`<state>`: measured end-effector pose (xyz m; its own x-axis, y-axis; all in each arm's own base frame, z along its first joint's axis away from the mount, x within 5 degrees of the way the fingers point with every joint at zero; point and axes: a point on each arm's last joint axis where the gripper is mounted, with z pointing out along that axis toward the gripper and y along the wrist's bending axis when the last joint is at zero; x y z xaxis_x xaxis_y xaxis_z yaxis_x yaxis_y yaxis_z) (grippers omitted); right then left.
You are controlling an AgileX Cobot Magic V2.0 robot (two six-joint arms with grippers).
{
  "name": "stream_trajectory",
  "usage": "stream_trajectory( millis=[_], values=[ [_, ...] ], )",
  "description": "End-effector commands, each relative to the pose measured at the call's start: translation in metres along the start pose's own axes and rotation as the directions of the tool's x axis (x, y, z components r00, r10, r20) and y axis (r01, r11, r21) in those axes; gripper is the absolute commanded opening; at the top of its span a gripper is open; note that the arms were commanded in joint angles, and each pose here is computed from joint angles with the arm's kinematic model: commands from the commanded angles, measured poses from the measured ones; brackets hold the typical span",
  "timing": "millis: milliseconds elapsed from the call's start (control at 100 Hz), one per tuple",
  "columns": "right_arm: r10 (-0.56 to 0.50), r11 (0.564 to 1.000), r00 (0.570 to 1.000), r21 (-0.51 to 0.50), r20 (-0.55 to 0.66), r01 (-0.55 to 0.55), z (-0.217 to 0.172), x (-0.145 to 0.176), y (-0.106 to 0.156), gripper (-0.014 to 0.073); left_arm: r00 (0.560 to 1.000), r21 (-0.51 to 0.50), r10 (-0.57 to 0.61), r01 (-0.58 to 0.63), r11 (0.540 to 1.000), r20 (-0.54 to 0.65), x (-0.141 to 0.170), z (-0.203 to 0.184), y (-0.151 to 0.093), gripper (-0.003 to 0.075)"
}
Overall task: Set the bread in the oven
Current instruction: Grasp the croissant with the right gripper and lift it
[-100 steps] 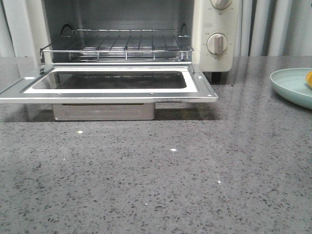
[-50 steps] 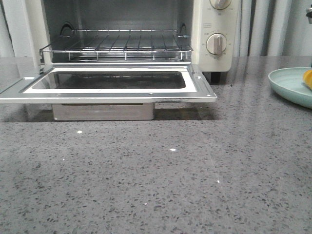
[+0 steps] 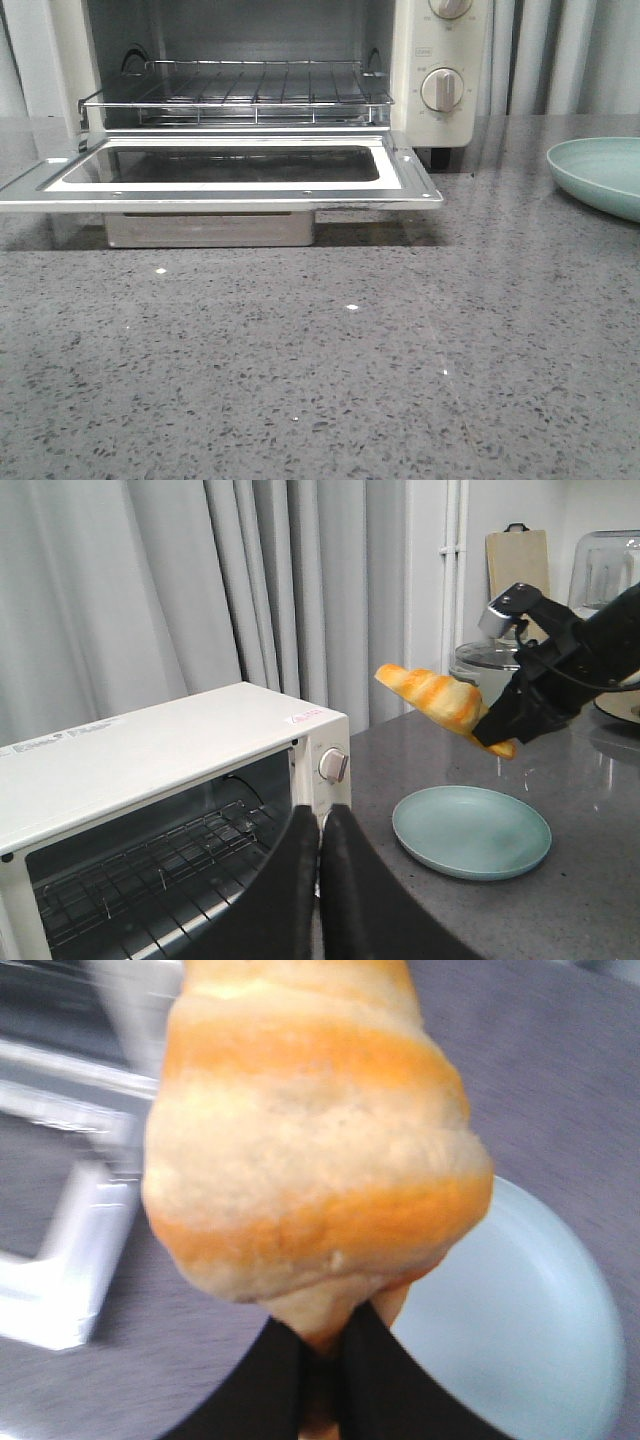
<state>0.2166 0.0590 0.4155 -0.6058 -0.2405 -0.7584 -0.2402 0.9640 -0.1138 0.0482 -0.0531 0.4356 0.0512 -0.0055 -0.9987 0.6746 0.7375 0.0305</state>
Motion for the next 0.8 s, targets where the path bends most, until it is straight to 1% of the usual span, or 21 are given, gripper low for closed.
stream_trajectory(
  millis=[0, 90, 140, 180, 280, 340, 440, 560, 790],
  values=[
    [-0.068, 0.989, 0.985, -0.117, 0.16, 0.087, -0.031, -0.017, 0.028, -0.0067, 0.994, -0.043, -0.02, 0.025, 0.999, 0.107, -0.017, -0.002, 0.004, -0.0021],
    [-0.138, 0.957, 0.962, -0.219, 0.237, 0.191, -0.037, -0.025, 0.062, -0.0067, 0.994, -0.047, -0.017, 0.022, 0.999, 0.107, -0.016, -0.002, 0.004, -0.0022],
    [-0.189, 0.938, 0.947, -0.236, 0.259, 0.252, -0.033, -0.03, 0.078, -0.0067, 0.994, -0.047, -0.017, 0.022, 0.999, 0.108, -0.016, -0.002, 0.004, -0.0021],
    [-0.241, 0.925, 0.934, -0.231, 0.264, 0.303, -0.029, -0.032, 0.09, -0.0067, 0.994, -0.05, -0.017, 0.022, 0.999, 0.109, -0.016, -0.002, 0.004, -0.0021],
    [-0.364, 0.897, 0.91, -0.187, 0.198, 0.4, -0.004, -0.037, 0.113, -0.0067, 0.994, -0.051, -0.015, 0.021, 0.999, 0.109, -0.016, -0.002, 0.004, -0.0021],
    [-0.41, 0.888, 0.9, -0.163, 0.146, 0.431, 0.011, -0.04, 0.12, -0.0067, 0.994, -0.051, -0.015, 0.021, 0.999, 0.109, -0.016, -0.002, 0.004, -0.0021],
    [-0.505, 0.844, 0.859, -0.16, 0.083, 0.512, 0.036, -0.045, 0.135, -0.0067, 0.995, -0.046, -0.016, 0.02, 0.999, 0.102, -0.015, -0.002, 0.004, -0.0021],
    [-0.527, 0.834, 0.848, -0.16, 0.055, 0.529, 0.062, -0.056, 0.152, -0.0067, 0.996, -0.04, -0.016, 0.02, 0.999, 0.092, -0.014, -0.002, 0.003, -0.0021],
    [-0.578, 0.812, 0.813, -0.052, 0.074, 0.582, 0.092, -0.083, 0.166, -0.0067, 0.996, -0.027, -0.024, 0.027, 0.999, 0.086, -0.014, -0.003, 0.002, -0.0021]
  ],
)
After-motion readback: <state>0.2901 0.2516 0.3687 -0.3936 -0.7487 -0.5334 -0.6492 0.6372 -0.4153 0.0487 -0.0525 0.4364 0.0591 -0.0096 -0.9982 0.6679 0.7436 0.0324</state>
